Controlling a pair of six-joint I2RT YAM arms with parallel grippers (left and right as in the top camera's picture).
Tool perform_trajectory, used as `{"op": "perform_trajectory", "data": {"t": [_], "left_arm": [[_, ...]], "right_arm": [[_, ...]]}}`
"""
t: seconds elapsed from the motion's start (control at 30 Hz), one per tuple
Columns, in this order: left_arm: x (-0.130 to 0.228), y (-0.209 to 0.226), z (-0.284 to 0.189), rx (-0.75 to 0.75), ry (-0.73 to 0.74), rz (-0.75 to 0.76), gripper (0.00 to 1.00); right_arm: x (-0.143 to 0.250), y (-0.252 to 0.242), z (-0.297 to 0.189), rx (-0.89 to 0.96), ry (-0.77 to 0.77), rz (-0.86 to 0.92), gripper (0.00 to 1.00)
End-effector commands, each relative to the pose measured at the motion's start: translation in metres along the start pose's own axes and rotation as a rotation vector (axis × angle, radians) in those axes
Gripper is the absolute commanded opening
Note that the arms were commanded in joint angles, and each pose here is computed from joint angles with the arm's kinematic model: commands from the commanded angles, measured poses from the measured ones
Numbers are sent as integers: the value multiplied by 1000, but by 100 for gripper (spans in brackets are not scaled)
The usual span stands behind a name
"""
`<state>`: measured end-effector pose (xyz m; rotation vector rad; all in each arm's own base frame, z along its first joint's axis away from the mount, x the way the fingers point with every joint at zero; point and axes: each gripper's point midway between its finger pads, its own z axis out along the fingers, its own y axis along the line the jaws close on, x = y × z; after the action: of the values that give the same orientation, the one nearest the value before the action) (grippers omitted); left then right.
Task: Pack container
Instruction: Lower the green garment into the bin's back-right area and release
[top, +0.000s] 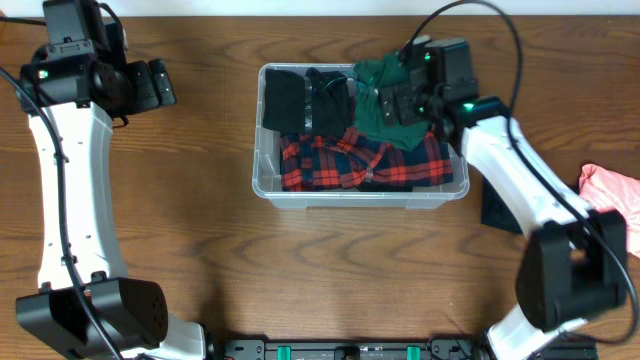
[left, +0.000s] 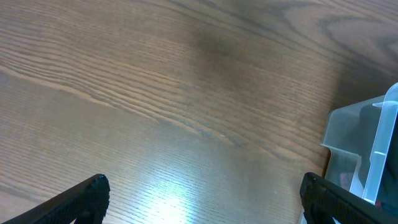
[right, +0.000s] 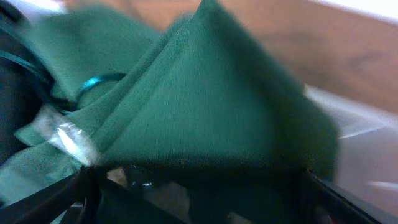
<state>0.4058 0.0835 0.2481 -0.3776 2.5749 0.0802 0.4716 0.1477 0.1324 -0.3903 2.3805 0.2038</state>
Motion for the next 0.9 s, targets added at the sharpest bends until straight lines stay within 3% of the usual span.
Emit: {"op": "perform_trajectory", "data": {"t": [0.0, 0.2, 0.33, 0.63, 0.87], "left_arm": [[-3, 1, -5, -2, -14, -5, 98], [-3, 1, -5, -2, -14, -5, 98], [-3, 1, -5, -2, -14, -5, 98], [-3, 1, -5, -2, -14, -5, 98], [-3, 1, -5, -2, -14, -5, 98]], "right_arm": [[21, 9, 26, -8, 72, 0, 99], [74, 19, 68, -19, 230, 15, 99], [81, 22, 74, -20, 247, 35, 99], [42, 23, 38, -22, 153, 33, 99], [-16, 15, -46, -7, 18, 83, 99]]}}
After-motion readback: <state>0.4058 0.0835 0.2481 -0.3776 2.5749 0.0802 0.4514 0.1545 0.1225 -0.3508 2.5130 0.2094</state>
